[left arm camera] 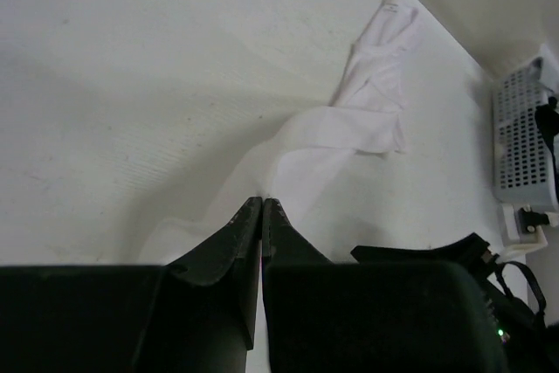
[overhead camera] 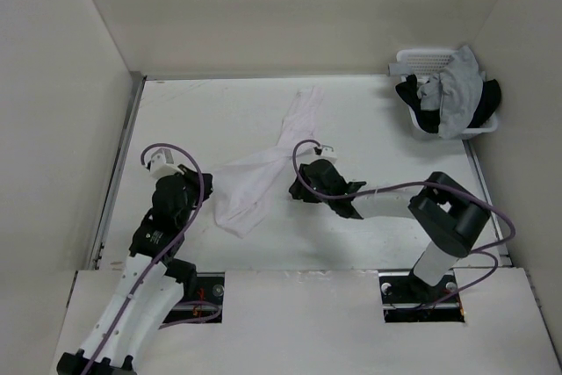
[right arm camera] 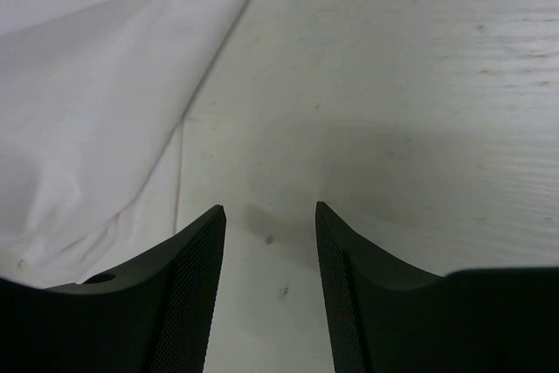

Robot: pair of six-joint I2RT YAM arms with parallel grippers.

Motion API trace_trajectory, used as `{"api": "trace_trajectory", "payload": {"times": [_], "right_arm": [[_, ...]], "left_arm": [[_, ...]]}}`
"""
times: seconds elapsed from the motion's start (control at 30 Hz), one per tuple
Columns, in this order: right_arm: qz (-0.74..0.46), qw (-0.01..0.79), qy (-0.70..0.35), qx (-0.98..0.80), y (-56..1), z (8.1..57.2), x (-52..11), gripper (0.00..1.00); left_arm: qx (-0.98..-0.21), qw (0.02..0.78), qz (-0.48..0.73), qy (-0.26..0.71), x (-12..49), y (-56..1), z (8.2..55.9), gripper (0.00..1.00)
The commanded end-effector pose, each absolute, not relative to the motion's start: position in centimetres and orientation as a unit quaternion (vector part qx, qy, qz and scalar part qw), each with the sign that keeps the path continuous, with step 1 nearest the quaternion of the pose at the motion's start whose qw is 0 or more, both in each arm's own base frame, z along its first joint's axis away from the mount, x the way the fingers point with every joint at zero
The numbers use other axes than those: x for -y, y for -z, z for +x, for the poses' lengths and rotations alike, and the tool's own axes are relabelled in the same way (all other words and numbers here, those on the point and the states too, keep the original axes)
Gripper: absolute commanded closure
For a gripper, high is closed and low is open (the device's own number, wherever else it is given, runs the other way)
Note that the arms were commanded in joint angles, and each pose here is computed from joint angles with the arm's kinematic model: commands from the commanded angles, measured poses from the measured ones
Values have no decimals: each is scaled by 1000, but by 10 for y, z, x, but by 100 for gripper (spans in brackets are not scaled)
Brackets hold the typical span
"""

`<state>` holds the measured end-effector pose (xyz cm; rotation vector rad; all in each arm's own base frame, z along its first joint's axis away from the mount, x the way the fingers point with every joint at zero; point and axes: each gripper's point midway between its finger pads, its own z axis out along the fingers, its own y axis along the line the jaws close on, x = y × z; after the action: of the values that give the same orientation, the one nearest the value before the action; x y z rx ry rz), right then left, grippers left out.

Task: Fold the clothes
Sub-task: Flatten the tank top out

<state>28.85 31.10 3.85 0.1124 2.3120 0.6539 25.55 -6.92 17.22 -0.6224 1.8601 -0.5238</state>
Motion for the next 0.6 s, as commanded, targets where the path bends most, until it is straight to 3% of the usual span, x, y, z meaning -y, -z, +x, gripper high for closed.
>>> {"api": "trace_trajectory", "payload": {"times": [0.0,0.23,0.33,0.4,0.47,0.57], "right_arm": [[19,360,-298,-884,-57,278,-346,50],[-4,300,-360,-883,-47,253,-398,52],[8,291,-368,-883,-42,257,-408,63],[10,293,-374,-880,-42,260,-414,75],[20,302,-371,-878,-45,265,-410,96],[38,355,-355,-864,-77,268,-380,99]], "left_arm": [[-765,534,-277,228,63,-176,261,99],[-762,526,-260,273,82,-181,268,99],[-754,538,-252,280,84,-194,269,99],[-749,544,-247,286,86,-203,269,99],[-744,550,-244,291,88,-209,270,99],[-737,555,-242,299,91,-216,272,99]]}}
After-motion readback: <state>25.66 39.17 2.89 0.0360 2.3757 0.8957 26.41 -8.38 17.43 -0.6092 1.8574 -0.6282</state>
